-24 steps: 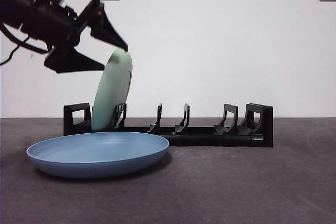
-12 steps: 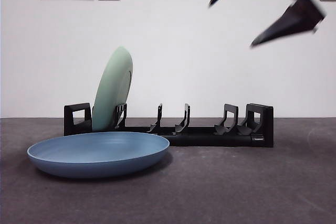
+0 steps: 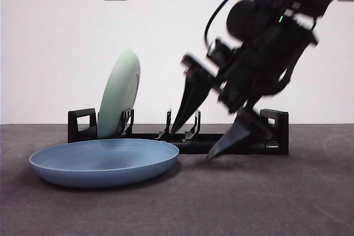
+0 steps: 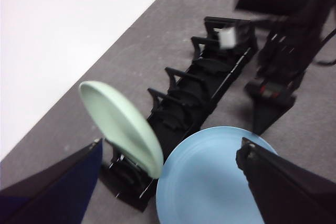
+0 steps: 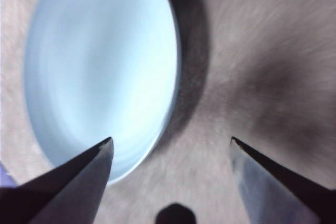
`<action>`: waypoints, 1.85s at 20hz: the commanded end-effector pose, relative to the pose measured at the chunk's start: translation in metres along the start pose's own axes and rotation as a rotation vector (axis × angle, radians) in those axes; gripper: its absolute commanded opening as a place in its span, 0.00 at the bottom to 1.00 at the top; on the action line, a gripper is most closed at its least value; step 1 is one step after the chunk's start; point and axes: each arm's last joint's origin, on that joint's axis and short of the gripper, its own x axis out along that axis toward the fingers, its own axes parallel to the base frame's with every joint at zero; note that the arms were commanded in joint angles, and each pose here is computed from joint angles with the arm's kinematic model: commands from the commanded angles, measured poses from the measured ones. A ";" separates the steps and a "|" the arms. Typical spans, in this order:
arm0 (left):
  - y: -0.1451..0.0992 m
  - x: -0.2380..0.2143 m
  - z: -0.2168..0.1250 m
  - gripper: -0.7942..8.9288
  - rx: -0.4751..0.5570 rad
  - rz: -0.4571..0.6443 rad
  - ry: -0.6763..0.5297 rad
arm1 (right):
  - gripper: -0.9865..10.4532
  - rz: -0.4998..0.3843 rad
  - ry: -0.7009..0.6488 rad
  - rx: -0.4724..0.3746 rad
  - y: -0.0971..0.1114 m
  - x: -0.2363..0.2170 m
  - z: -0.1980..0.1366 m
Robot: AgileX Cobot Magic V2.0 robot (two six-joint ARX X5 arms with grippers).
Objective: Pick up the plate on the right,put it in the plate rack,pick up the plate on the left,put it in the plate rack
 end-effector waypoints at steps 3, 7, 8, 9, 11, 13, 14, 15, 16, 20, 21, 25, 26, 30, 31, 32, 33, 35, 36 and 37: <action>-0.010 -0.002 0.006 0.53 0.047 -0.023 -0.021 | 0.29 0.022 -0.005 0.019 -0.001 0.022 0.000; -0.015 -0.002 0.007 0.53 0.060 -0.037 -0.028 | 0.27 0.024 -0.023 0.048 -0.001 0.023 0.002; -0.016 -0.003 0.008 0.53 0.062 -0.042 -0.032 | 0.27 0.023 -0.019 0.050 -0.001 0.024 0.001; -0.017 -0.003 0.009 0.53 0.065 -0.047 -0.034 | 0.27 0.019 -0.017 0.052 -0.002 0.025 0.001; -0.018 -0.003 0.009 0.53 0.072 -0.038 -0.025 | 0.25 0.017 -0.018 0.055 -0.003 0.027 0.001; -0.021 -0.004 0.009 0.53 0.081 -0.036 -0.015 | 0.19 0.017 -0.015 0.059 -0.004 0.030 0.001; -0.022 -0.004 0.009 0.53 0.084 -0.041 -0.017 | 0.19 0.015 -0.012 0.061 -0.005 0.031 0.000; -0.023 -0.004 0.010 0.53 0.087 -0.047 -0.020 | 0.18 -0.003 -0.012 0.069 -0.006 0.033 -0.001; -0.024 -0.004 0.010 0.53 0.089 -0.050 -0.021 | 0.13 -0.016 -0.012 0.069 -0.006 0.035 -0.002; -0.027 -0.003 0.007 0.53 0.102 -0.076 0.011 | 0.07 -0.029 -0.011 0.077 -0.003 0.036 -0.003; -0.029 -0.001 0.005 0.53 0.109 -0.096 0.037 | 0.07 -0.029 -0.004 0.084 -0.002 0.034 -0.004; -0.046 0.017 -0.003 0.53 0.160 -0.249 0.164 | 0.07 -0.045 0.025 0.091 0.007 0.014 -0.006; -0.052 0.022 -0.004 0.53 0.175 -0.302 0.188 | 0.07 -0.043 0.022 0.085 0.011 0.008 -0.006; -0.088 0.041 -0.007 0.53 0.284 -0.468 0.296 | 0.07 -0.035 -0.006 0.043 0.029 -0.029 -0.008; -0.098 0.045 -0.007 0.53 0.317 -0.492 0.315 | 0.07 -0.035 -0.014 0.035 0.033 -0.040 -0.009; -0.106 0.048 -0.007 0.53 0.340 -0.517 0.325 | 0.07 -0.038 -0.023 0.023 0.036 -0.049 -0.010; -0.114 0.051 -0.007 0.53 0.365 -0.541 0.335 | 0.07 -0.057 -0.032 0.014 0.038 -0.057 -0.012; -0.125 0.054 -0.008 0.53 0.415 -0.543 0.359 | 0.07 -0.091 -0.038 0.007 0.039 -0.072 -0.015; -0.128 0.056 -0.009 0.52 0.445 -0.527 0.369 | 0.07 -0.091 -0.041 0.007 0.040 -0.078 -0.016; -0.130 0.057 -0.010 0.48 0.469 -0.522 0.376 | 0.07 -0.092 -0.044 0.000 0.041 -0.083 -0.018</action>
